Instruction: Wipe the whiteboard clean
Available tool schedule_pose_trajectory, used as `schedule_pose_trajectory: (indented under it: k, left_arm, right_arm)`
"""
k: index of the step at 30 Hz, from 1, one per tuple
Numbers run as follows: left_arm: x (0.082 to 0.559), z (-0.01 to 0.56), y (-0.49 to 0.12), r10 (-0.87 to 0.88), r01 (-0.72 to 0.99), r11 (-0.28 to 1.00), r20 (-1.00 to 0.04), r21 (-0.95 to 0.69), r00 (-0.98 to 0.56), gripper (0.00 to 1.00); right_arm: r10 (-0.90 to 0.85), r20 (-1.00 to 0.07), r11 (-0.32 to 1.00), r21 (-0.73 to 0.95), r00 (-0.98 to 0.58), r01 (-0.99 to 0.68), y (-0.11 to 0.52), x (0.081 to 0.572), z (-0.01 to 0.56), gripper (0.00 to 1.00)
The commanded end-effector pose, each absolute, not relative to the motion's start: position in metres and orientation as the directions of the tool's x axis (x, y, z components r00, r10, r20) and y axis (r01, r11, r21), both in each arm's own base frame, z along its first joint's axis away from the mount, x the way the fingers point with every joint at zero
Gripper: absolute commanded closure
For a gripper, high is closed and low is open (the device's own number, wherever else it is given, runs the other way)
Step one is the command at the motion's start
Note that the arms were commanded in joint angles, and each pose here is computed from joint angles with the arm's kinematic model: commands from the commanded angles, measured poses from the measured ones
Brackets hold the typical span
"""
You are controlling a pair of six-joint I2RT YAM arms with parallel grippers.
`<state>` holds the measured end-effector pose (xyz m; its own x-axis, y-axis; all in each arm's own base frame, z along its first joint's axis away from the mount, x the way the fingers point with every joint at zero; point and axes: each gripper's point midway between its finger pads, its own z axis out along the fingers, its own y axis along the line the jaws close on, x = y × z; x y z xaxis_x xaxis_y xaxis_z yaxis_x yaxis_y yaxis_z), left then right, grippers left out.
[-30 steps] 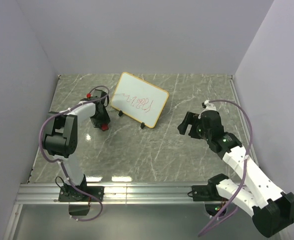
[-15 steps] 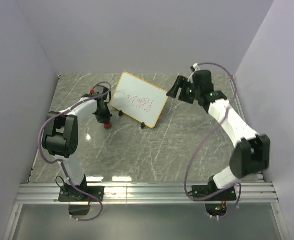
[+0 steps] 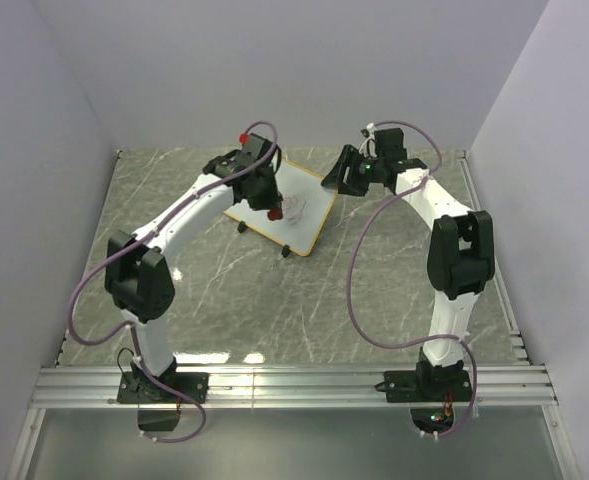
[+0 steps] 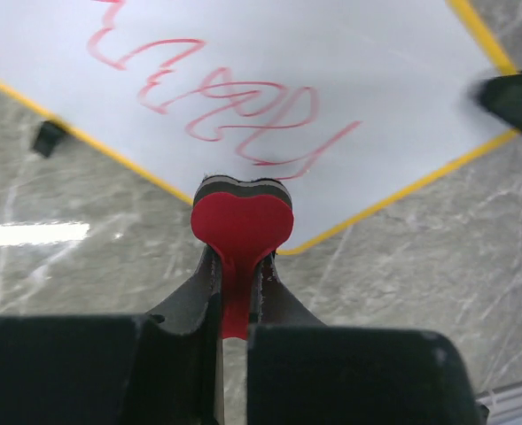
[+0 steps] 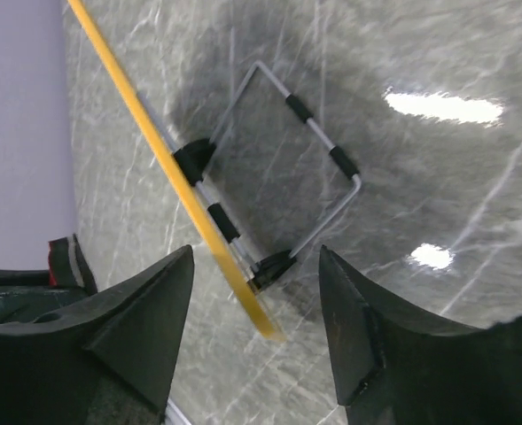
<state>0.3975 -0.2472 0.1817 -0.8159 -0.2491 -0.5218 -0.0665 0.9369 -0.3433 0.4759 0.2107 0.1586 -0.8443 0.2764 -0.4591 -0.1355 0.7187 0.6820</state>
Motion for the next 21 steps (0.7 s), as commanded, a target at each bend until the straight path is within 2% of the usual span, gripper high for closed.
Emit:
schedule_pose_trajectory:
  k: [1,5,6,9,10,12,13,18,21]
  left_arm:
    - [0.402,0.180,-0.271,-0.239,-0.058,0.933,-0.494,-0.354,-0.836,1.00]
    - [0.412,0.178,-0.305,-0.206,-0.007,0.927,-0.493,-0.375,-0.845,1.00]
    - [0.411,0.164,-0.315,-0.185,0.000,0.932,-0.477,-0.363,-0.859,1.00]
    - [0.417,0.167,-0.337,-0.173,0.032,0.923,-0.488,-0.384,-0.856,1.00]
    - [0.420,0.162,-0.342,-0.171,0.035,0.922,-0.487,-0.385,-0.857,1.00]
    - [0.423,0.155,-0.350,-0.170,0.040,0.919,-0.486,-0.393,-0.857,1.00]
    - [0.424,0.151,-0.353,-0.169,0.043,0.917,-0.483,-0.397,-0.859,1.00]
    - [0.429,0.130,-0.348,-0.172,0.028,0.928,-0.494,-0.371,-0.852,1.00]
    - [0.433,0.116,-0.326,-0.193,-0.016,0.940,-0.492,-0.342,-0.849,1.00]
  right_arm:
    - [0.247,-0.483,0.660,0.719,-0.840,-0.219,0.230,0.468,0.178,0.37]
    - [0.231,-0.471,0.660,0.719,-0.852,-0.219,0.236,0.462,0.169,0.48]
    - [0.226,-0.467,0.663,0.717,-0.855,-0.217,0.236,0.461,0.166,0.55]
    - [0.217,-0.462,0.679,0.705,-0.860,-0.207,0.235,0.459,0.160,0.65]
    - [0.214,-0.460,0.684,0.701,-0.861,-0.204,0.234,0.458,0.159,0.73]
    - [0.210,-0.456,0.698,0.689,-0.865,-0.194,0.231,0.457,0.154,0.78]
    - [0.206,-0.455,0.701,0.687,-0.866,-0.194,0.231,0.455,0.152,0.86]
    - [0.190,-0.448,0.725,0.664,-0.874,-0.182,0.224,0.448,0.144,0.99]
    - [0.186,-0.445,0.730,0.659,-0.876,-0.180,0.222,0.443,0.142,1.00]
